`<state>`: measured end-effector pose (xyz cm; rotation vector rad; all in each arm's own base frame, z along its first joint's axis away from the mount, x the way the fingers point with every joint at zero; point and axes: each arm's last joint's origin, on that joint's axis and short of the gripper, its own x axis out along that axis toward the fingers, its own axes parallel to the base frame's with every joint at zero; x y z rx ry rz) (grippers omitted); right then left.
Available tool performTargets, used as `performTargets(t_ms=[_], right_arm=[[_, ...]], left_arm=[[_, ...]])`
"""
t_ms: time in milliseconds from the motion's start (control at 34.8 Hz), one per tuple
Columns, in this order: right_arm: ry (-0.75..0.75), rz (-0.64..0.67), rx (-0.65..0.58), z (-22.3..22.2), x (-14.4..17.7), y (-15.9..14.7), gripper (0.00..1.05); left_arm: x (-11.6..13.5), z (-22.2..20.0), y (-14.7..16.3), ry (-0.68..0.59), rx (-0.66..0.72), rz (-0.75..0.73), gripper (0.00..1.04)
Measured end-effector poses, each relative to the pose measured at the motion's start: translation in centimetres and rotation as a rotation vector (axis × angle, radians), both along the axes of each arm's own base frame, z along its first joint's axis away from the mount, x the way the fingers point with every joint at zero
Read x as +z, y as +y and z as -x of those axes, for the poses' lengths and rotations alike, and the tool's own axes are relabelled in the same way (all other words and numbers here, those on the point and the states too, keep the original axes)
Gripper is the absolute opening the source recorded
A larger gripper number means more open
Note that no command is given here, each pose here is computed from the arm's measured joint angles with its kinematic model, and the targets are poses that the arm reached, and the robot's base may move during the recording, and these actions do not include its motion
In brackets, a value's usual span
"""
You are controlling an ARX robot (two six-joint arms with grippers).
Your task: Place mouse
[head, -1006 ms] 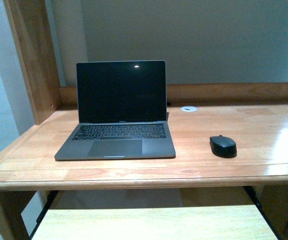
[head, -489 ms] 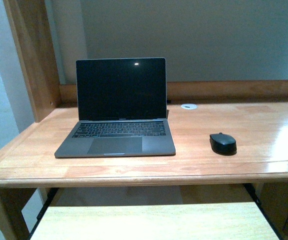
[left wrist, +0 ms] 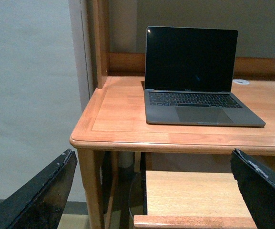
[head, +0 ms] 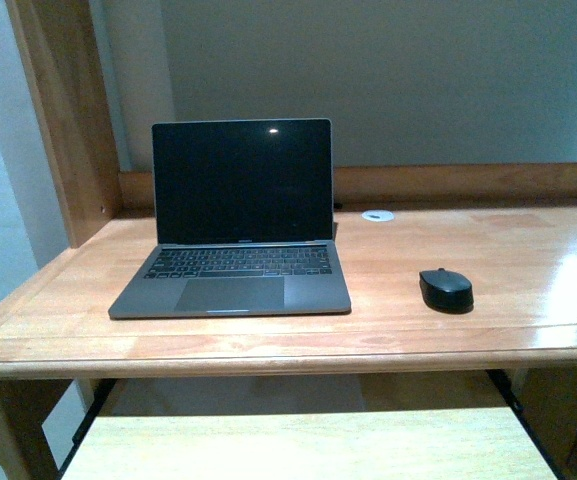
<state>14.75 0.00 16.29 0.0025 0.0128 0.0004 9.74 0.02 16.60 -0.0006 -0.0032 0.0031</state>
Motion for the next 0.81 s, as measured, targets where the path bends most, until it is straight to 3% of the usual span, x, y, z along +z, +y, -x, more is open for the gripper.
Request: performTargets(t_ms=[805], right_arm=[[-0.029,0.000,0.000,3.0,0.9,0.0,0.02]], left_arm=[[0.0,0.0,0.0,0.000,0.000,0.000,0.98]])
